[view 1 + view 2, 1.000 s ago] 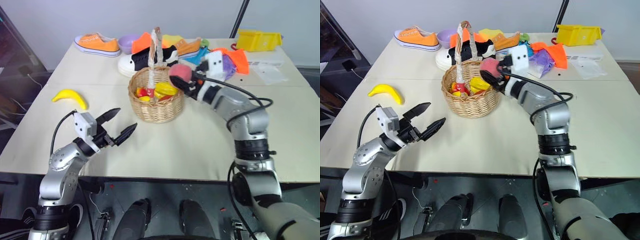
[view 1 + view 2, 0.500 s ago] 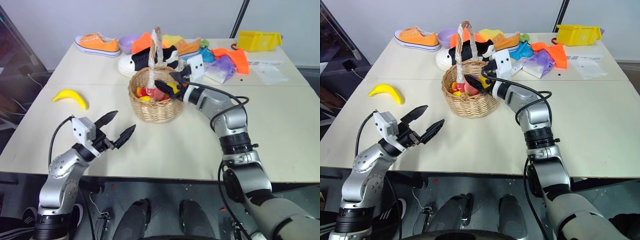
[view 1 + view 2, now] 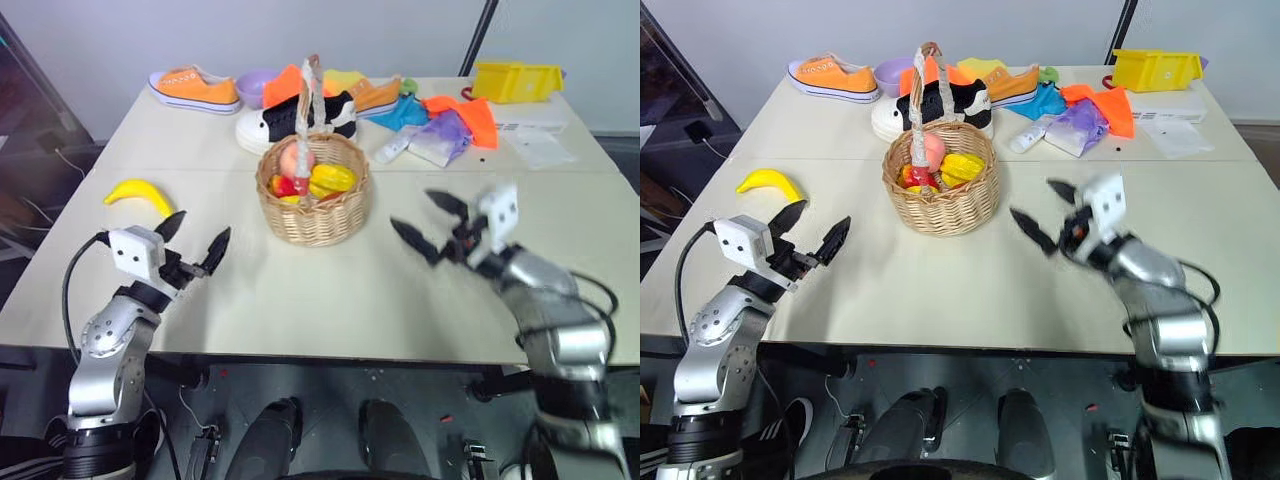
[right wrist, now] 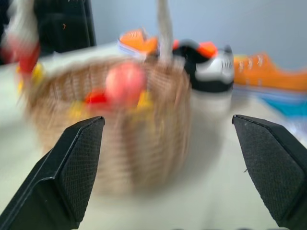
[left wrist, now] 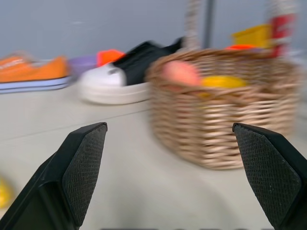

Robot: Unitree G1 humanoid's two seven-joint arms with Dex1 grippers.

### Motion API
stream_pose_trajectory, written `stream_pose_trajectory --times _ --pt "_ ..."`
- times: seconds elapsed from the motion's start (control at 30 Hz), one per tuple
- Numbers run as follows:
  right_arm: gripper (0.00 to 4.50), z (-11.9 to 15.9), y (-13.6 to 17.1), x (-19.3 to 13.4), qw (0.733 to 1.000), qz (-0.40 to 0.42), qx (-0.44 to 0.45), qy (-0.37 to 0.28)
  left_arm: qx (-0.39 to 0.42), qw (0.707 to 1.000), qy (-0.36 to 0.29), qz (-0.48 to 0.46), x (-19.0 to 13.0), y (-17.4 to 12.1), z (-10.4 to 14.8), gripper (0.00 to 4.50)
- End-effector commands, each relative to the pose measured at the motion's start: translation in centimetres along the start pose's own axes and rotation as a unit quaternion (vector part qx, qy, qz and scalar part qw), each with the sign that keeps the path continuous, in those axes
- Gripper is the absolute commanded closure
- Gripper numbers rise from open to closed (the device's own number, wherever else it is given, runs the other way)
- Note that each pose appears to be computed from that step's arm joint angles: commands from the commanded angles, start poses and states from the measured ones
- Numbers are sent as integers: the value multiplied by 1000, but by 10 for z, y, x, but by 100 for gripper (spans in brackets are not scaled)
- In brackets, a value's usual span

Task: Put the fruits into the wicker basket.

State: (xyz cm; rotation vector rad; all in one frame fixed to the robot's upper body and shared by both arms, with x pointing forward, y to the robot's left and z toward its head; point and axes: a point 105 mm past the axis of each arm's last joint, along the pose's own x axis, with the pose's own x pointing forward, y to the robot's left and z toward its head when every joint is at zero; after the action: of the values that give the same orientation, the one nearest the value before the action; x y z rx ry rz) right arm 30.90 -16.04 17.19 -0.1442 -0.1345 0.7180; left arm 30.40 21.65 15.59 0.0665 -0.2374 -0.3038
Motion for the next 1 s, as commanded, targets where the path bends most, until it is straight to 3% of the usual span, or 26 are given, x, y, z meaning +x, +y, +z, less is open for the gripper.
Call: stream_pose_trajectory --times 0.03,0.17,0.43,0.77,1.0 --pt "5 28 34 -8 995 67 -46 -54 44 996 7 80 -2 24 4 0" --pt "5 30 45 -11 993 76 -66 -65 52 980 41 185 -5 48 -5 0" --pt "5 18 46 -2 992 80 -84 -58 39 965 57 253 -6 56 -12 0" --pt "5 16 46 7 989 92 -96 -65 17 948 132 289 28 87 -12 0" --pt "5 15 53 14 989 97 -93 -69 -10 947 201 251 58 107 -21 0"
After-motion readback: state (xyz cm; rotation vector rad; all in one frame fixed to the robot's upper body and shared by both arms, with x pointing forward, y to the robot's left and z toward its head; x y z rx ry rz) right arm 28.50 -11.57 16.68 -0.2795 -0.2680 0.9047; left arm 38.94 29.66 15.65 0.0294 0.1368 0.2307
